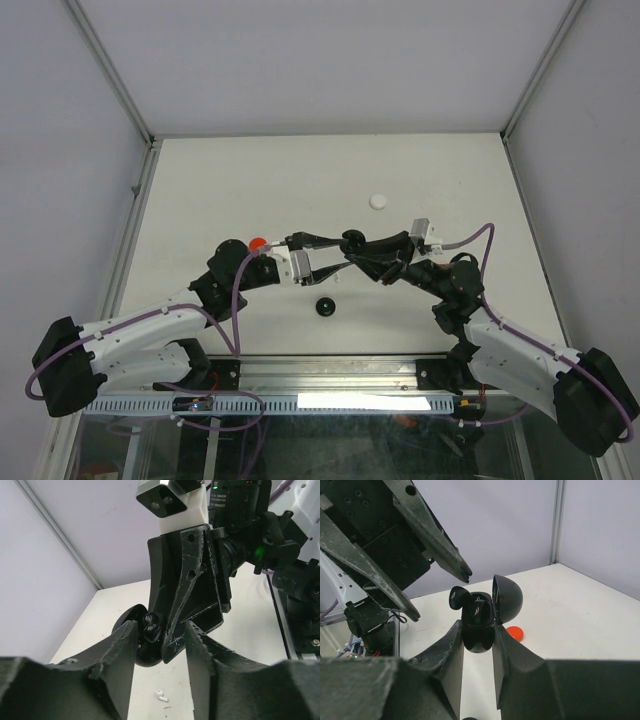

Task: Insert the wireless bluetooth earbuds into the charging case
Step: Place the earbud in the charging case, then close the charging case.

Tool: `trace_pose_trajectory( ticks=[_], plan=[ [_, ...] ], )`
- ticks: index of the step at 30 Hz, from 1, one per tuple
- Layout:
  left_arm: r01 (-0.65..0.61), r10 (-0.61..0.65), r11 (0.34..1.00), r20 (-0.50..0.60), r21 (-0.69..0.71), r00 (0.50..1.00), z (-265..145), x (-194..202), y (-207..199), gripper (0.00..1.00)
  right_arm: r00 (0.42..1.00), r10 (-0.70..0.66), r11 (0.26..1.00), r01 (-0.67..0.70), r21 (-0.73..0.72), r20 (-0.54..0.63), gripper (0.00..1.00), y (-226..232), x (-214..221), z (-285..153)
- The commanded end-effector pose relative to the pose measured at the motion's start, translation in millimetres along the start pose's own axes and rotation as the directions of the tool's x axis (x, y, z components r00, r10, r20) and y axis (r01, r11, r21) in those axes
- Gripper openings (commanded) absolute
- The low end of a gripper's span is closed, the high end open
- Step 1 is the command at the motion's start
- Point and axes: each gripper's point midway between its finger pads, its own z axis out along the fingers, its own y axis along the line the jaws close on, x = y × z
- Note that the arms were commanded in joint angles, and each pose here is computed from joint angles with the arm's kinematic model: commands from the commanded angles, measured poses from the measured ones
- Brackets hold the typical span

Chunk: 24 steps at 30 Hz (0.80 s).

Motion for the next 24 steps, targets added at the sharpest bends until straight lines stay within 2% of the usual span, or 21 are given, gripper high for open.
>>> trace_pose_trajectory(
  ticks=[1,8,14,17,24],
  plan=[
    [0.061,-0.057,0.996,0.061,-0.061,0.996,-5.6,-32.3,9.9,0.47,0.993,-0.091,0.996,0.089,0.028,0.069,0.0,-4.9,-28.8,5.2],
    [0.241,-0.234,0.956,0.062,-0.169,0.97,-12.8,-35.9,22.8,0.63,0.991,-0.129,0.987,0.125,0.098,0.034,0.0,-18.1,-22.3,1.1],
    [0.406,-0.409,0.873,0.048,-0.271,0.911,-6.8,-17.6,31.9,0.76,0.987,-0.161,0.974,0.157,0.165,0.009,0.0,-32.3,-17.2,-1.9],
    [0.444,-0.46,0.829,0.039,-0.34,0.887,-0.5,-3.7,39.2,0.84,0.985,-0.172,0.968,0.169,0.186,0.0,0.0,-37.2,-14.8,-2.8],
    [0.44,-0.49,0.786,-0.006,-0.435,0.872,11.7,22.3,50.3,0.88,0.984,-0.181,0.964,0.177,0.199,-0.002,0.0,-39.7,-14.6,-4.0]
  ],
)
